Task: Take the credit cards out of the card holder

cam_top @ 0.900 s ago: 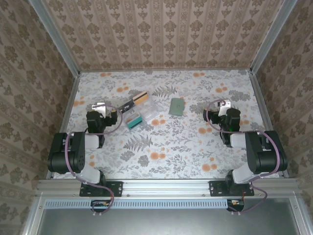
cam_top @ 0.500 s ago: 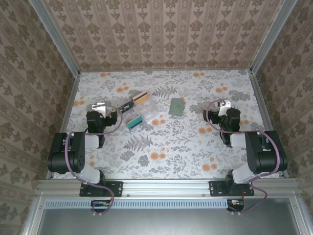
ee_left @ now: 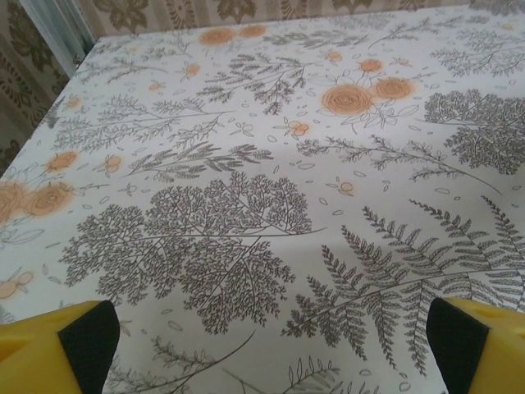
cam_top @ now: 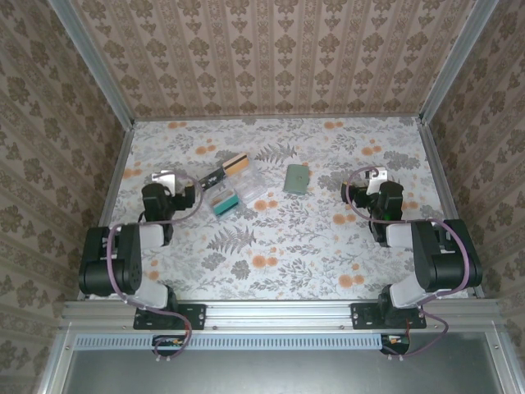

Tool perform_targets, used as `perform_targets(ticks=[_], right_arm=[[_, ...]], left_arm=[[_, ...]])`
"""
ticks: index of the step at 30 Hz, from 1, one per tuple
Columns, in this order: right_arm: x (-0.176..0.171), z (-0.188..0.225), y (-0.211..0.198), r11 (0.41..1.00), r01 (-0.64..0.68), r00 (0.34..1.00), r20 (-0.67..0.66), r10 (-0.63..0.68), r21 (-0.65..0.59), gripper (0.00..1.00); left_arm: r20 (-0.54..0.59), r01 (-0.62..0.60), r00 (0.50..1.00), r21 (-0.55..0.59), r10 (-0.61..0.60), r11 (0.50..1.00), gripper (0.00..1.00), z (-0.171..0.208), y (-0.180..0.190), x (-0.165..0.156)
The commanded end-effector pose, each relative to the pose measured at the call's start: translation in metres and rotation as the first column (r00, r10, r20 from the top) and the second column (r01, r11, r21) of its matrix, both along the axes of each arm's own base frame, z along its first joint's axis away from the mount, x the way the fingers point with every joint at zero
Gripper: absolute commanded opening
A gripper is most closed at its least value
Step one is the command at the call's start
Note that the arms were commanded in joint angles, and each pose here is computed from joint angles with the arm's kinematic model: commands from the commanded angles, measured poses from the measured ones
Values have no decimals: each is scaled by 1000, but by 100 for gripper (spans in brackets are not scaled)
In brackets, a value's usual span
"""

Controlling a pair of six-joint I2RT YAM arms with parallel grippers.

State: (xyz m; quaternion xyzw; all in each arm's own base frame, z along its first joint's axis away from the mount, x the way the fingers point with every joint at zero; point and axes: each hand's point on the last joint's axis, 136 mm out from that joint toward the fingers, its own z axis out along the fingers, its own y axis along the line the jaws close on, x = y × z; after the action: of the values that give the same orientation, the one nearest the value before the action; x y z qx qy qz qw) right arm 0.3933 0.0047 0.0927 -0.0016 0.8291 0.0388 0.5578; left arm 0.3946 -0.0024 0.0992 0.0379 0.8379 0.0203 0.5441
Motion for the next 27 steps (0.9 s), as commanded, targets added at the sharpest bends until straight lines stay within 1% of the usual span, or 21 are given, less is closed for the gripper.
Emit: perform_targets(ticks=[1,3,5,6,7,9,10,12,13,14,16,18,22,25,27], right_arm=[[2,24,-12,997,80,997,-22,-80,7,100],[0,49,-17,993,115,993,-18,-115,25,100],[-3,70,-16,989,128,992,14,-129,72,100],[-5,79,-17,982,145,988,27,-150,117,100],[-6,88,-22,961,201,978,24,-209,190,100],[-11,96,-38,887,354,934,-61,-352,298,100],[-11,99,-38,879,369,929,-106,-353,304,100],[0,107,-20,904,293,954,-155,-255,313,100],[5,107,-8,915,257,961,-185,-207,312,100],[9,108,1,927,246,959,-212,-190,283,100],[15,105,24,959,214,950,-268,-160,184,100],[23,93,46,974,186,938,-318,-137,126,100],[37,66,96,990,121,906,-415,-80,72,100],[48,41,125,994,101,868,-490,-72,33,100],[55,24,142,996,81,838,-543,-52,30,95]], left_arm=[[18,-88,996,-19,88,996,100,50,14,0],[-7,-157,988,-58,157,986,100,71,22,-7],[-52,-258,966,-119,253,959,100,91,33,-17],[-88,-318,947,-152,308,936,100,97,40,-23],[-135,-361,930,-173,341,916,100,104,43,-31],[-196,-342,932,-192,306,920,100,113,36,-40],[-208,-336,933,-217,293,916,100,117,32,-44],[-208,-305,945,-272,253,913,100,122,22,-50],[-206,-283,952,-303,227,910,100,124,16,-53],[-207,-270,956,-326,210,906,100,125,11,-55],[-221,-249,959,-361,177,898,100,125,1,-61],[-243,-235,958,-372,150,898,100,122,-7,-66],[-266,-199,959,-371,101,907,100,120,-22,-76],[-264,-170,962,-366,73,915,100,124,-29,-81],[-265,-159,962,-371,60,915,100,125,-34,-83]])
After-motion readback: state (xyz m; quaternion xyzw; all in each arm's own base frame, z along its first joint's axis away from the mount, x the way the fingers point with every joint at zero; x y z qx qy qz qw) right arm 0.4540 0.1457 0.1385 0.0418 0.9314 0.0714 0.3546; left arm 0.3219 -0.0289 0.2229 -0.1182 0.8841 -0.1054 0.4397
